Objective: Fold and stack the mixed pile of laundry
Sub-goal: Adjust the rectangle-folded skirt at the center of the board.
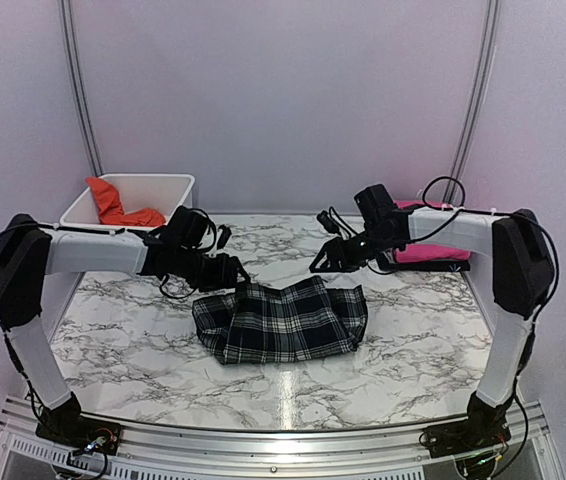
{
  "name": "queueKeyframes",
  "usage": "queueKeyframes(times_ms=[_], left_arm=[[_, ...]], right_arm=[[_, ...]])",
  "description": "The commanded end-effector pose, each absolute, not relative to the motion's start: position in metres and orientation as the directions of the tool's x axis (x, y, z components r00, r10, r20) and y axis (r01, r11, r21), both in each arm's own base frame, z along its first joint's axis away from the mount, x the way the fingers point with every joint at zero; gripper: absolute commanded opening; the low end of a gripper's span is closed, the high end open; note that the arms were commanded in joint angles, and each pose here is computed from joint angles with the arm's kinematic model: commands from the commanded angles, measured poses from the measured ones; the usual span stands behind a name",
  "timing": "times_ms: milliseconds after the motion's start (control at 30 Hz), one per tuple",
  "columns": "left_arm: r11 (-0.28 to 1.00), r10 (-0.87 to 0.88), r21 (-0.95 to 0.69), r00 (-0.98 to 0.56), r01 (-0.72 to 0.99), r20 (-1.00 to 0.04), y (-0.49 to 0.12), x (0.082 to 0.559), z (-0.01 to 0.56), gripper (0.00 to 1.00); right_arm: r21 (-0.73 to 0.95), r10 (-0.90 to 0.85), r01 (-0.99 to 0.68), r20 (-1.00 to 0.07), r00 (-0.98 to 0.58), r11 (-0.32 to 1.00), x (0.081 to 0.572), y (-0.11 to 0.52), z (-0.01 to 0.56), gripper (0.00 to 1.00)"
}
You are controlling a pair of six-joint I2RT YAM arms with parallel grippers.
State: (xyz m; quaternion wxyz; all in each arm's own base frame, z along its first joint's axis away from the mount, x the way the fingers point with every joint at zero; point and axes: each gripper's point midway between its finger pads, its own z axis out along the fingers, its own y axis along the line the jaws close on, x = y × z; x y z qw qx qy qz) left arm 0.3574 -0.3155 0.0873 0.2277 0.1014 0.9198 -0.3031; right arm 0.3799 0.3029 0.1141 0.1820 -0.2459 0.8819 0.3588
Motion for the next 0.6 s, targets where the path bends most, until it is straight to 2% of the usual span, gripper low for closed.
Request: queueKeyframes(times_ms=[0,100,267,567], left_arm=[[0.761,0.061,-0.511,-0.829,0.399,-0.555,-0.318,0.349,0.139,0.66],[0.707,0.110,-0.539,-0.825,0.457,-0.554,-0.336,0.328,0.147,0.68],[0.624,0.199,-0.598,-0.842,0.503,-0.501,-0.378,0.293,0.123,0.67],[0.738,0.003,-0.626,-0.930,0.250,-0.368,-0.340,0.331,0.030,0.65]], right_arm=[[0.560,-0.312,-0.593,-0.520,-0.795,0.579,0.363,0.303,0.153,0.50],[0.608,-0.338,-0.601,-0.500,-0.797,0.519,0.337,0.316,0.154,0.54],[0.741,-0.348,-0.541,-0.424,-0.836,0.398,0.302,0.343,0.130,0.55],[0.773,-0.315,-0.395,-0.263,-0.912,0.497,0.321,0.316,0.028,0.53]])
